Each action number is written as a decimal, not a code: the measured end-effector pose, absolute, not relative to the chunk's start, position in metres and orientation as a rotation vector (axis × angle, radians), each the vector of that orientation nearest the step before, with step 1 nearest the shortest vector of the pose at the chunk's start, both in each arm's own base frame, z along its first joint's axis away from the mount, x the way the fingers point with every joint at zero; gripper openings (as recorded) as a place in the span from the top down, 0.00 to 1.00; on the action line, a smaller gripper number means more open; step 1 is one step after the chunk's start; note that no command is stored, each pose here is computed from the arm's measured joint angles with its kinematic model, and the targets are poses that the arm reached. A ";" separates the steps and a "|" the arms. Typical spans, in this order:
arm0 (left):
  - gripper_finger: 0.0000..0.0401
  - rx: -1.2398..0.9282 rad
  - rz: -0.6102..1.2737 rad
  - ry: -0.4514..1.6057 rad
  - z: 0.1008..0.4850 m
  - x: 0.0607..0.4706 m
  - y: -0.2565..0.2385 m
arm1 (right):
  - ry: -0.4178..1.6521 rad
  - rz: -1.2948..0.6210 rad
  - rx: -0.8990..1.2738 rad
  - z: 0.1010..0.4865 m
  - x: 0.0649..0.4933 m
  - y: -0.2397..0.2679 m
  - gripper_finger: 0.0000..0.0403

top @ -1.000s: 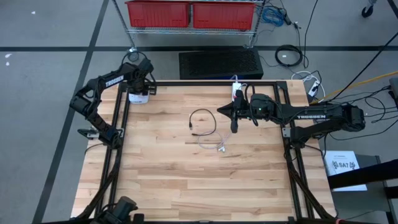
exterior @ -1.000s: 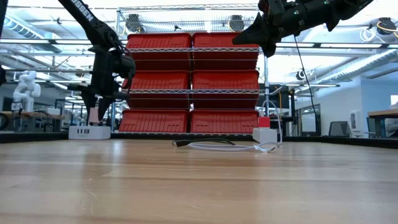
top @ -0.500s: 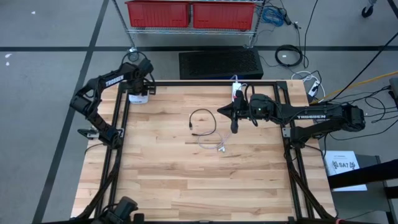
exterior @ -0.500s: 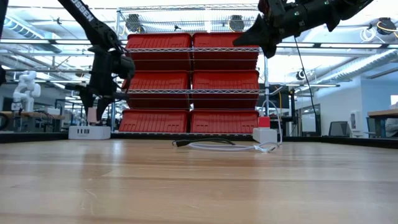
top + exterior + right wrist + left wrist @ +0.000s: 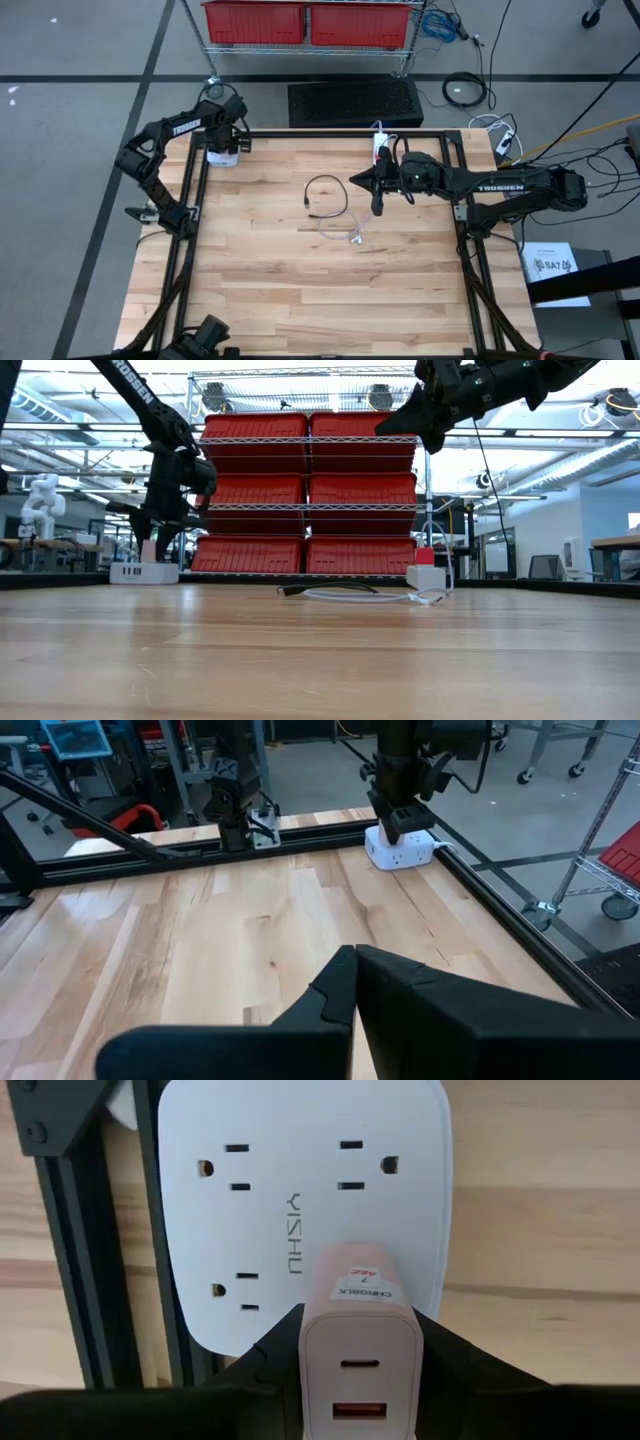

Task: Insert USB
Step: Insert the orange charger adapter into the left outlet extension

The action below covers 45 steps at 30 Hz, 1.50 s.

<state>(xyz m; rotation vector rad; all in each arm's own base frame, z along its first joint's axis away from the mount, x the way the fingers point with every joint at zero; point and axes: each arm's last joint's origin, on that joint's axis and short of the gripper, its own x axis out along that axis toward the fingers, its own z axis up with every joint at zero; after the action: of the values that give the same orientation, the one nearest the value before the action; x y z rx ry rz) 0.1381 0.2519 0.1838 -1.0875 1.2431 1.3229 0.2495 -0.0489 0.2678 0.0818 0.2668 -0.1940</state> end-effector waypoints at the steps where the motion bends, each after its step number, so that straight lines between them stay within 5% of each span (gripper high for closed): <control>1: 0.69 -1.078 1.305 1.254 0.183 0.140 0.250 | 0.267 -0.194 0.082 0.268 0.249 -0.049 1.00; 13: 0.69 -1.000 0.968 1.340 0.178 0.196 0.205 | 0.294 -0.168 0.084 0.265 0.249 -0.048 1.00; 19: 0.69 -0.947 0.915 1.362 0.176 0.199 0.204 | 0.294 -0.169 0.091 0.265 0.249 -0.048 1.00; 29: 0.49 -0.953 0.853 1.411 0.161 0.204 0.209 | 0.296 -0.155 0.098 0.265 0.249 -0.044 1.00; 45: 0.47 -0.806 0.869 1.348 0.209 0.209 0.221 | 0.301 -0.158 0.099 0.265 0.249 -0.045 1.00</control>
<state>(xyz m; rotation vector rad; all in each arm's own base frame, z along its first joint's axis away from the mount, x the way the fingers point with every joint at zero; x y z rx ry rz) 0.2087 0.2210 0.2090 -0.8061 1.3481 0.8692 0.2492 -0.0448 0.2645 0.0987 0.3013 -0.1583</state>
